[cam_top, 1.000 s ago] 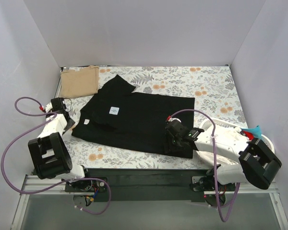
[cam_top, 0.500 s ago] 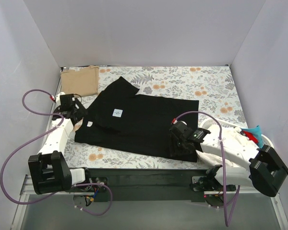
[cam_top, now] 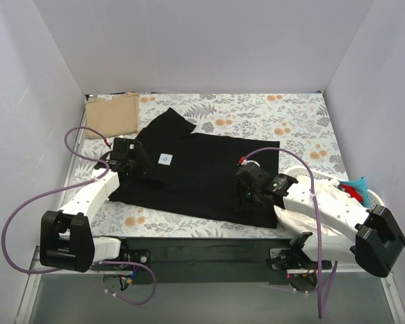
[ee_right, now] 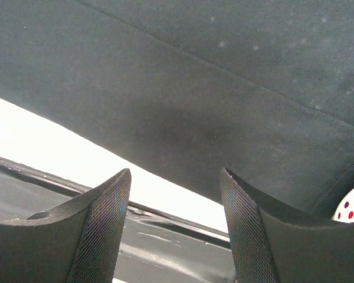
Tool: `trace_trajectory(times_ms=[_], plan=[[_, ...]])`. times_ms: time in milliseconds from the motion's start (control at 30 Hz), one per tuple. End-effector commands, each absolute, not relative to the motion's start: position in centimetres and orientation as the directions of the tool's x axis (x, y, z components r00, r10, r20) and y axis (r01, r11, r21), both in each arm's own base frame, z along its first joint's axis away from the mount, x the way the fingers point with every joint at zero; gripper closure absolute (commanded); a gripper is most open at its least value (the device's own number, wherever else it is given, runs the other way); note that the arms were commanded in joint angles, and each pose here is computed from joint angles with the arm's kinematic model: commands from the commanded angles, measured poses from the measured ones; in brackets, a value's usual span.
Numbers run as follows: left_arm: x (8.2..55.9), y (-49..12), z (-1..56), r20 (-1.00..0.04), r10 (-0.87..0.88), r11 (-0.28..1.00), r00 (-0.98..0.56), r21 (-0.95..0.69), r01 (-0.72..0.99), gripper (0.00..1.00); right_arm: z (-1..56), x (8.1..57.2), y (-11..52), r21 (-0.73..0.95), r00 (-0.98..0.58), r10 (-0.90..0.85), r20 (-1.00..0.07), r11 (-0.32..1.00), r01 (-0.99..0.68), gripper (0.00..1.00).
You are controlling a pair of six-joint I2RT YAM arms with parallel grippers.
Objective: Fold and stack the t-shirts
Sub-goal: Fold the tshirt
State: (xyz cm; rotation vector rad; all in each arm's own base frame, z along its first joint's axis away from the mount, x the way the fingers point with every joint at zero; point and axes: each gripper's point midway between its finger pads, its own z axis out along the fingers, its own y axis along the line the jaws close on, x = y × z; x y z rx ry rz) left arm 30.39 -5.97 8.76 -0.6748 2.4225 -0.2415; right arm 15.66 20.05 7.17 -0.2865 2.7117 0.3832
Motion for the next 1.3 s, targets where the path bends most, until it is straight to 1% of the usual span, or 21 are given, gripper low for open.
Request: trace_trajectory(times_ms=[0, 67, 133, 433, 567, 667, 700, 767, 833, 967, 1067, 1267], plan=[[29.2, -6.2, 7.7, -0.474, -0.521, 0.854, -0.71, -0.285, -0.436, 0.21, 8.3, 16.0, 20.4, 0.231, -0.892, -0.14, -0.429, 0.938, -0.258, 0.31], [28.7, -5.9, 7.1, -0.473, -0.513, 0.858, -0.717, -0.256, -0.446, 0.21, 8.3, 16.1, 20.3, 0.233, -0.891, -0.134, -0.433, 0.939, -0.254, 0.31], [28.3, -6.3, 6.5, -0.458, -0.514, 0.857, -0.725, -0.268, -0.439, 0.2, 8.3, 16.0, 20.2, 0.232, -0.891, -0.132, -0.434, 0.94, -0.252, 0.31], [30.0, -10.2, 5.2, -0.421, -0.515, 0.854, -0.746, -0.33, -0.403, 0.2, 8.2, 15.9, 20.1, 0.234, -0.894, -0.127, -0.43, 0.941, -0.246, 0.31], [32.6, -13.4, 5.4, -0.417, -0.503, 0.853, -0.757, -0.379, -0.358, 0.2, 8.3, 15.9, 20.0, 0.236, -0.892, -0.12, -0.435, 0.941, -0.242, 0.31], [34.0, -15.8, 5.0, -0.417, -0.468, 0.869, -0.779, -0.376, -0.321, 0.21, 8.2, 15.8, 19.9, 0.239, -0.892, -0.112, -0.437, 0.942, -0.236, 0.31], [35.5, -16.9, 6.3, -0.439, -0.464, 0.868, -0.77, -0.398, -0.296, 0.2, 8.2, 15.7, 19.8, 0.237, -0.892, -0.113, -0.437, 0.943, -0.235, 0.31], [36.2, -18.6, 5.9, -0.444, -0.424, 0.886, -0.789, -0.382, -0.261, 0.21, 8.2, 15.7, 19.7, 0.24, -0.892, -0.107, -0.439, 0.943, -0.231, 0.31], [37.7, -19.8, 6.9, -0.467, -0.413, 0.89, -0.782, -0.387, -0.24, 0.21, 8.3, 15.6, 19.6, 0.242, -0.892, -0.105, -0.439, 0.943, -0.23, 0.31], [38.1, -20.9, 5.9, -0.463, -0.372, 0.915, -0.804, -0.33, -0.233, 0.21, 8.2, 15.4, 19.4, 0.237, -0.894, -0.105, -0.436, 0.945, -0.227, 0.31], [38.1, -21.0, 6.0, -0.479, -0.351, 0.926, -0.805, -0.303, -0.223, 0.21, 8.1, 15.5, 19.3, 0.233, -0.895, -0.104, -0.434, 0.947, -0.223, 0.3], [37.4, -19.0, 5.8, -0.51, -0.323, 0.945, -0.797, -0.224, -0.24, 0.2, 8.0, 15.7, 19.5, 0.227, -0.896, -0.109, -0.43, 0.948, -0.224, 0.3]])
